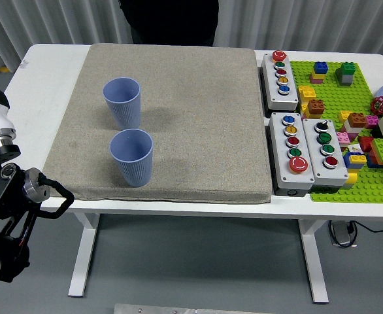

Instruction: Pick cup pour cup place

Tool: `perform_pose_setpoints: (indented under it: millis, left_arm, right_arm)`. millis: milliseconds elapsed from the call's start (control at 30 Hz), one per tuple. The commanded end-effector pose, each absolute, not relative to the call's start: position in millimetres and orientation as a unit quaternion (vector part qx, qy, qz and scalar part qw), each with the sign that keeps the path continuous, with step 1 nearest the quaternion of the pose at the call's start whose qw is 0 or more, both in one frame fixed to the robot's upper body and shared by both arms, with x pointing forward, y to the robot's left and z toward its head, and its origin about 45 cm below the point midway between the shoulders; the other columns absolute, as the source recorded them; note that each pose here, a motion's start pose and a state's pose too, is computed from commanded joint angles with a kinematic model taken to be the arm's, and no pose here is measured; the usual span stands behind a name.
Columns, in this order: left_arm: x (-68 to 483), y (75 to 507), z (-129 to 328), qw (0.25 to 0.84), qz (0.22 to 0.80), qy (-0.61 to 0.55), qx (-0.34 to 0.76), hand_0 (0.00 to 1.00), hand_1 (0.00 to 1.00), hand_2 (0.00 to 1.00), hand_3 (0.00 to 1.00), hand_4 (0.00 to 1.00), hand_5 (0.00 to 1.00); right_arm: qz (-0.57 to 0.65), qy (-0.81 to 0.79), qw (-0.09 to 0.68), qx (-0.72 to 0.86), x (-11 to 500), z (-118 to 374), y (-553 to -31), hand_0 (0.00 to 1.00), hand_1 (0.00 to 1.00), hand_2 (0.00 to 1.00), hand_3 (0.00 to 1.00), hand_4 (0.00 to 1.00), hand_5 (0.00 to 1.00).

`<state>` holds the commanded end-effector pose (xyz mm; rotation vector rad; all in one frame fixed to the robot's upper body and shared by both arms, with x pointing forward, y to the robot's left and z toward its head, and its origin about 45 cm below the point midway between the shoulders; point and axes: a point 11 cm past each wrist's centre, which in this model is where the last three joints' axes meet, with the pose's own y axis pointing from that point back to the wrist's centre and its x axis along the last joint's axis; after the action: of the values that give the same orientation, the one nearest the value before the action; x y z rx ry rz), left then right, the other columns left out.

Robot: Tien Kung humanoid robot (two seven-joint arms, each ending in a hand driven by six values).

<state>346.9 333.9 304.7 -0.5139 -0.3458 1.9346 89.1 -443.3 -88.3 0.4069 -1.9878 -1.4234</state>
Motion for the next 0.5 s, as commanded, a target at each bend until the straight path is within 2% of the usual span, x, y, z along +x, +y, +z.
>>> perform_pose_setpoints:
  millis: [500]
  left_arm:
    - [341.2, 343.1, 316.2, 0.515, 0.812, -0.158, -0.226, 0.763, 0.79, 0.827, 0.855, 0.766, 0.998]
  right_arm:
    - [-0.538, -0.764, 0.32, 0.155, 99.9, -83.3, -449.3, 0.674, 0.614, 0.566, 0.574, 0.002, 0.181]
